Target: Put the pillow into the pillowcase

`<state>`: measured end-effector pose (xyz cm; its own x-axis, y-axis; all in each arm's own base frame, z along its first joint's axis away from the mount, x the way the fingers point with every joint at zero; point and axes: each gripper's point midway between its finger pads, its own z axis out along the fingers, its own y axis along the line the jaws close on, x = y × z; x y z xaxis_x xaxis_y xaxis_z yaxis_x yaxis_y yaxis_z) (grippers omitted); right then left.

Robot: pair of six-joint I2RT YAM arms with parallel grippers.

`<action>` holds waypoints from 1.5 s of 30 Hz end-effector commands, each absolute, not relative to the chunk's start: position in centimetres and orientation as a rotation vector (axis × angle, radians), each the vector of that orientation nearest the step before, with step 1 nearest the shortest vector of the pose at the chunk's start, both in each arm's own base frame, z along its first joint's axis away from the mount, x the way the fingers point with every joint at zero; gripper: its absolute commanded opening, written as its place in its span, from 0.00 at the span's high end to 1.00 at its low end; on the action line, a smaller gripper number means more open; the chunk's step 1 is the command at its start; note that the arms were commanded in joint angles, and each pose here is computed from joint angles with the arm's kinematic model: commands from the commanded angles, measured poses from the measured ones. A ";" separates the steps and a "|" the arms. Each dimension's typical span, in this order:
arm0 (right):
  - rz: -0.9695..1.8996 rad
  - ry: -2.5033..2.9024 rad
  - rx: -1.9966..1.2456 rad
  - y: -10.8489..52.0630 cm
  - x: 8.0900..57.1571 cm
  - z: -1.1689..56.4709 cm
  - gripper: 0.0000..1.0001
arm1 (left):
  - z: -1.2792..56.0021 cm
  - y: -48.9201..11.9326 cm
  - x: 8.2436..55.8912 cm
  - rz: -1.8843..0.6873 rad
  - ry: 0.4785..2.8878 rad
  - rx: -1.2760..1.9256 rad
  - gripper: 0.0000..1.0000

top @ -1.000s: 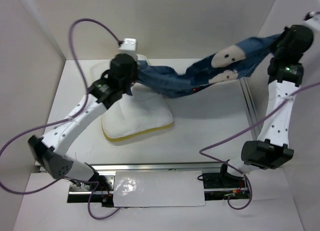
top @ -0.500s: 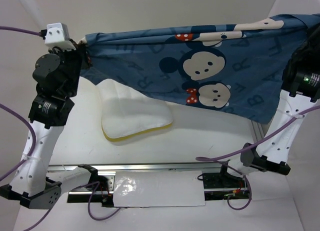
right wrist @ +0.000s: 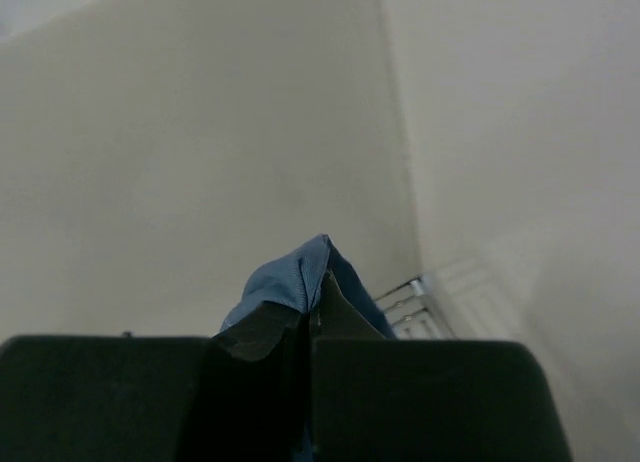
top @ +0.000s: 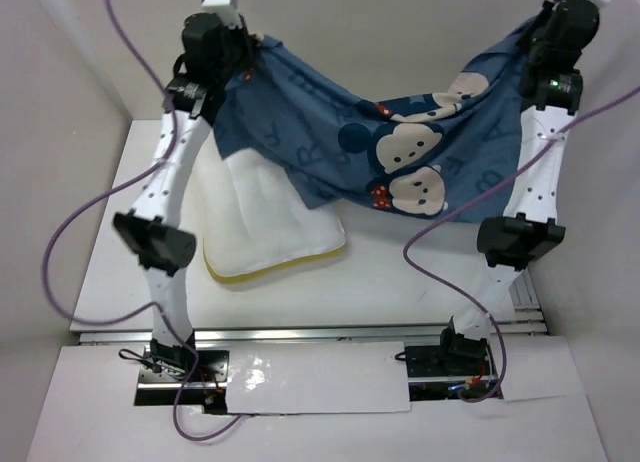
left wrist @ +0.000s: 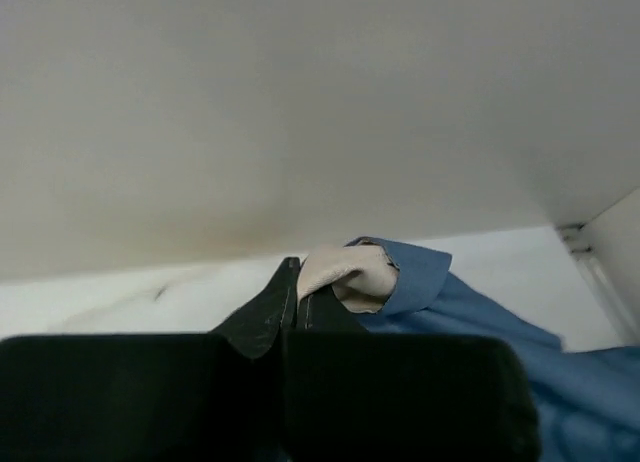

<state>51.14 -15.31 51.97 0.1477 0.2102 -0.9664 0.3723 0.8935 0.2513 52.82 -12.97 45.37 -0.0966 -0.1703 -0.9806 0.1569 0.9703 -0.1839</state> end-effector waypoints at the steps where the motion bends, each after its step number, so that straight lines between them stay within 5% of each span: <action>1: -0.069 1.263 0.442 -14.0 50.8 57.7 1.00 | 52.8 -15.8 54.4 -0.424 1.448 0.032 1.00; 3: -0.035 1.176 0.479 -14.9 47.9 60.3 1.00 | 53.0 -16.3 54.9 -0.459 1.413 0.025 1.00; 6: -0.033 1.147 0.528 -18.3 45.8 59.9 0.99 | 58.4 -15.4 49.5 -0.507 1.235 0.046 1.00; 10: -0.023 1.318 0.620 -21.0 44.3 54.0 0.95 | 52.0 -14.9 46.6 -0.425 1.393 0.051 1.00; 13: 0.038 1.379 0.688 -20.8 42.2 49.8 0.97 | 40.6 -13.9 45.6 -0.329 1.637 0.003 1.00; 14: 0.058 1.501 0.777 -21.2 42.3 42.6 0.97 | 37.6 -13.3 44.7 -0.302 1.689 -0.007 0.92; 15: 0.086 1.508 0.800 -19.9 40.7 41.7 0.94 | 36.7 -13.5 42.4 -0.344 1.694 -0.009 0.79; 16: 0.105 1.534 0.819 -19.4 40.3 39.4 0.90 | 28.7 -13.5 40.8 -0.346 1.847 0.002 0.54; 17: 0.145 1.658 0.887 -18.2 39.8 32.1 0.82 | 26.8 -14.0 39.7 -0.393 1.856 0.021 0.18; 18: 0.163 1.671 0.875 -16.8 38.7 31.0 0.75 | 22.5 -15.0 36.9 -0.475 1.935 0.061 0.00; 21: 0.164 1.802 1.007 -14.9 36.0 22.7 0.52 | 18.5 -15.8 33.9 -0.534 2.022 0.046 0.00; 24: 0.081 1.821 1.054 -15.2 34.5 21.8 0.28 | 16.2 -14.7 31.8 -0.468 2.123 0.030 0.00; 26: 0.054 1.840 1.007 -15.0 34.9 22.6 0.22 | 17.9 -13.7 32.2 -0.396 2.111 -0.024 0.00; 35: 0.038 1.970 0.575 -6.5 40.4 23.5 0.12 | 24.7 -14.0 35.9 -0.294 2.000 -0.016 0.00; 45: 0.015 2.104 0.440 -3.0 47.2 19.1 0.11 | 22.3 -13.8 43.2 -0.123 2.143 -0.073 0.00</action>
<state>44.54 -2.90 17.32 -0.5348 0.3650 -0.7621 0.3282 0.9208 0.2107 42.35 -14.91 22.72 -0.5237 -0.1083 -0.8450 0.0342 0.9884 -0.1479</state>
